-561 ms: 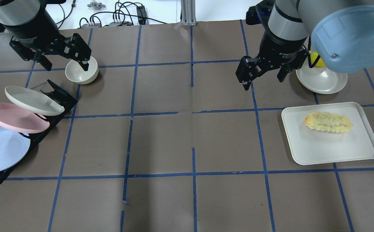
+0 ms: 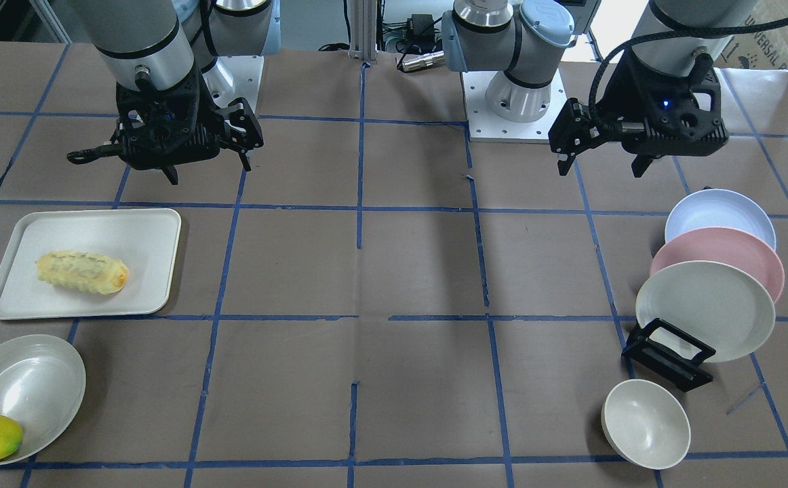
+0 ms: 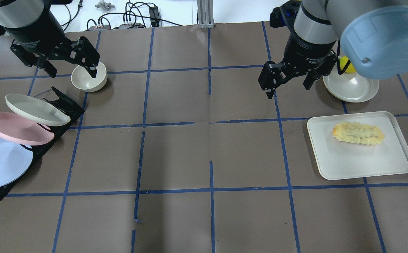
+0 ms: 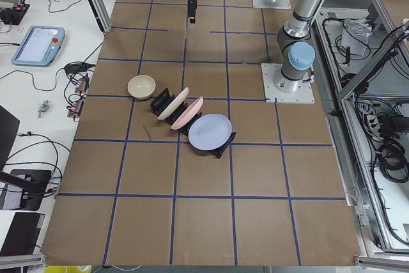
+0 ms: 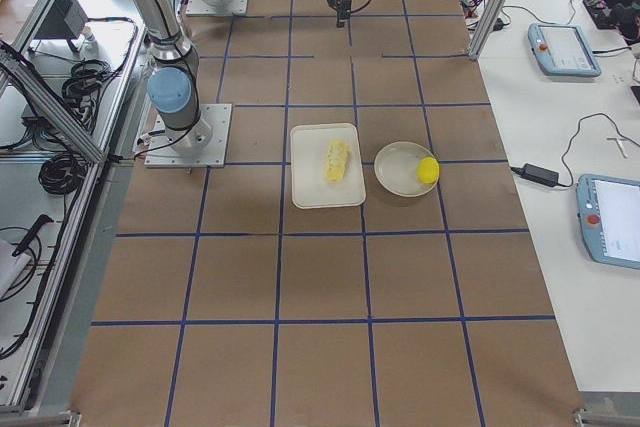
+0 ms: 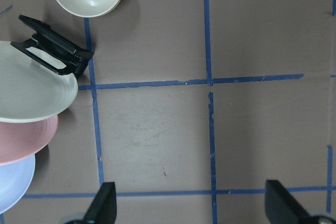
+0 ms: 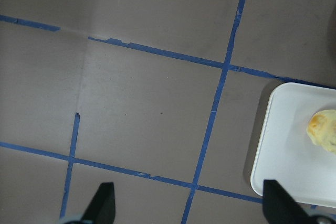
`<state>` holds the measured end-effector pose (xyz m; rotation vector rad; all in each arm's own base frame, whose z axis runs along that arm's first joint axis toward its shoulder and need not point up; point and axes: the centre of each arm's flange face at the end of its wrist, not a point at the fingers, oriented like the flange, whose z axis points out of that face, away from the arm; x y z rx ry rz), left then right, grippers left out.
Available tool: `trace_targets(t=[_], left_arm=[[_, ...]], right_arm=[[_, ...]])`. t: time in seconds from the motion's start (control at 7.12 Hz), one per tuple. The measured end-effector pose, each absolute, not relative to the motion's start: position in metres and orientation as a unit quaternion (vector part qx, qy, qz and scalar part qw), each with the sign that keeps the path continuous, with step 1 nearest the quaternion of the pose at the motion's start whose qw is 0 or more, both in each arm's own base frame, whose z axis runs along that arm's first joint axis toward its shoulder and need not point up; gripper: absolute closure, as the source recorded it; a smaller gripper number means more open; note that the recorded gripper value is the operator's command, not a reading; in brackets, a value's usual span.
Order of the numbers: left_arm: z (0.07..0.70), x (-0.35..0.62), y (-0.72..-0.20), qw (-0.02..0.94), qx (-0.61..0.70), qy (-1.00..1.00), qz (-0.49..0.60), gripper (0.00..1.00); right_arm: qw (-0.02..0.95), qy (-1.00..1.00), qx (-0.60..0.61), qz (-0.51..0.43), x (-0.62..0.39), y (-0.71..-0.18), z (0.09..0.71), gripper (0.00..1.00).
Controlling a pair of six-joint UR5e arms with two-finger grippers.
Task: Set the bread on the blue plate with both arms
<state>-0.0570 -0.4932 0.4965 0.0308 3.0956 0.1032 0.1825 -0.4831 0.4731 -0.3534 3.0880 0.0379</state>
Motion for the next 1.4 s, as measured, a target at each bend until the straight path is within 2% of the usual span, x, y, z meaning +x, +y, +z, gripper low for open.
trace_targets(t=[0.28, 0.56, 0.84, 1.4], left_arm=[[0.478, 0.045, -0.495, 0.012, -0.041, 0.998, 0.055, 0.0], [0.457, 0.167, -0.473, -0.012, -0.083, 0.994, 0.076, 0.0], [0.44, 0.258, -0.443, -0.031, -0.076, 0.993, 0.082, 0.0], [0.347, 0.398, -0.439, -0.047, -0.003, 0.997, 0.066, 0.0]], right_arm=[[0.016, 0.993, -0.113, 0.011, 0.181, -0.484, 0.472, 0.0], [0.016, 0.994, -0.112, 0.014, 0.181, -0.483, 0.47, 0.0], [0.017, 0.994, -0.11, 0.017, 0.182, -0.482, 0.467, 0.0], [0.021, 0.993, -0.116, 0.002, 0.166, -0.497, 0.443, 0.0]])
